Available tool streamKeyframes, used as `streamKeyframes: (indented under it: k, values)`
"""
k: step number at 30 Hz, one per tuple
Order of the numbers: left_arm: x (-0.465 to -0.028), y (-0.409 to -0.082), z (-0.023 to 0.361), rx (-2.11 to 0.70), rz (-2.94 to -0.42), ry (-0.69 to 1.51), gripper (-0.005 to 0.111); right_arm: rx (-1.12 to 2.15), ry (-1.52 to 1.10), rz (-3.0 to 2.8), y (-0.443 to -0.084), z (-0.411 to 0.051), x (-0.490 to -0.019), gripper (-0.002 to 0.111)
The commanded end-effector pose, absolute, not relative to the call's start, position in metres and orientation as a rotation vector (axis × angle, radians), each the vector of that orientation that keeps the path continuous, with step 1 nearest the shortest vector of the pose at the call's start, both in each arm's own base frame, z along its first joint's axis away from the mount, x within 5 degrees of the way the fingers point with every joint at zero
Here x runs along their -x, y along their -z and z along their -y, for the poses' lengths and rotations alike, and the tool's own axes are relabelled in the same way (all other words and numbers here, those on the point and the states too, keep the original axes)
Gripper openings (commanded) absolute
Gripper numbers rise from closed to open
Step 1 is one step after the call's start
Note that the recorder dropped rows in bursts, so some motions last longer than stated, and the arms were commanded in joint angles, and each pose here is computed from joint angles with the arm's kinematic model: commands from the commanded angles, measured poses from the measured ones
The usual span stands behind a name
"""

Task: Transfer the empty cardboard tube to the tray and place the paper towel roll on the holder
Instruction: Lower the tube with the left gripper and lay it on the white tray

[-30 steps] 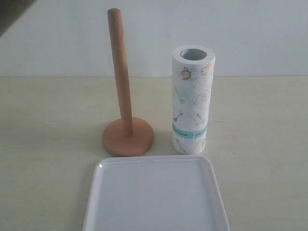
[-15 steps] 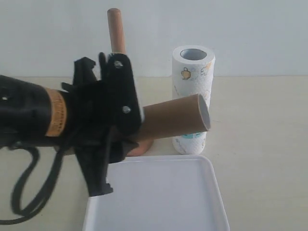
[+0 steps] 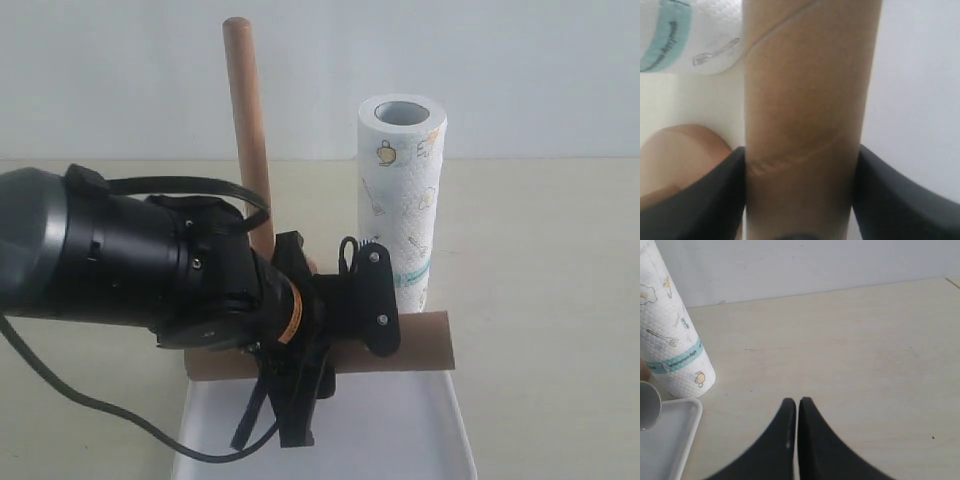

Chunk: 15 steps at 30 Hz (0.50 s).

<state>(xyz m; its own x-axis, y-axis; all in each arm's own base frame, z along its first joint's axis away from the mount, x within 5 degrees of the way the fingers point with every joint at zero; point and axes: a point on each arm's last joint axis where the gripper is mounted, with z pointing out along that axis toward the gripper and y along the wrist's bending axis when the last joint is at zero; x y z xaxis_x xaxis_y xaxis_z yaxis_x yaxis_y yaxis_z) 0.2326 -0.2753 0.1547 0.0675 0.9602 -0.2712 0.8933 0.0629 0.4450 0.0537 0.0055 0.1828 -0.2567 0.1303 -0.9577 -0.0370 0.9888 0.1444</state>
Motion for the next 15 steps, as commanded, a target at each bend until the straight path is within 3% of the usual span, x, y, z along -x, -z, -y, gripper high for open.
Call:
streamKeyframes:
  k: [1, 8, 15]
  values:
    - [-0.2322, -0.1472, 0.2793, -1.839, -1.864, -0.157, 0.004, -0.066, -0.15, -1.816, -0.1833, -0.0051, -0.0536, 0.001]
    - [-0.2322, -0.1467, 0.2854, -1.795, -1.848, -0.085, 0.004, -0.066, -0.15, -1.816, -0.1833, -0.0051, -0.0536, 0.001]
    - [-0.2302, -0.1441, 0.2795, -1.848, -1.886, -0.16, 0.004, -0.066, -0.15, -1.816, -0.1833, -0.0051, -0.0536, 0.001]
